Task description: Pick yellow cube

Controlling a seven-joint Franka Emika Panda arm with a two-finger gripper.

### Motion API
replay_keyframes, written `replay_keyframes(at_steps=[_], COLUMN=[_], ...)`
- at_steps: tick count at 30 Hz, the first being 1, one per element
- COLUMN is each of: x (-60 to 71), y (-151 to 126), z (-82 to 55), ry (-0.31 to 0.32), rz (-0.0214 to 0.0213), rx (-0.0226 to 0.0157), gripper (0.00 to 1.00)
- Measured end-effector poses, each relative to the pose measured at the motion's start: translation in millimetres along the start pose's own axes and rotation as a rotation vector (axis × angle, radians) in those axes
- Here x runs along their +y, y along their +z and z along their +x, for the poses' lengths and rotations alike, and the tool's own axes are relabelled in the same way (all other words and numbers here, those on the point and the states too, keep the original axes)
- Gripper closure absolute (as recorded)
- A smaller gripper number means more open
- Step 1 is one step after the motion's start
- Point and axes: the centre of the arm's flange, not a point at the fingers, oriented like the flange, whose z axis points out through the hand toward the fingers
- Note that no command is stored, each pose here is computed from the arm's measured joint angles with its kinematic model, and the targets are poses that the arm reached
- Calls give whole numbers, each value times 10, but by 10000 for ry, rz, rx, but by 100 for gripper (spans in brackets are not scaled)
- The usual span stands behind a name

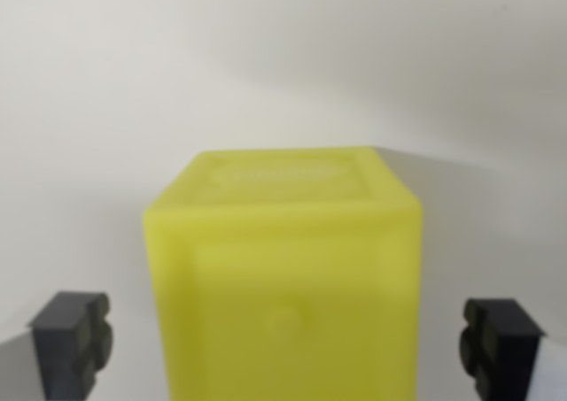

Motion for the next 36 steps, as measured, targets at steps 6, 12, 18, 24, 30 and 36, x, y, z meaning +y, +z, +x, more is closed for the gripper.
replay_keyframes(at_steps=[6,12,18,24,30,36], x=[3,6,6,6,6,5], y=[148,210,211,146,-2,-143], z=[1,0,0,1,0,2], ry=[-16,-34,-33,-33,-33,-32], rz=[6,12,14,16,18,20], rx=[4,6,5,10,6,12], gripper=[0,0,100,100,100,100])
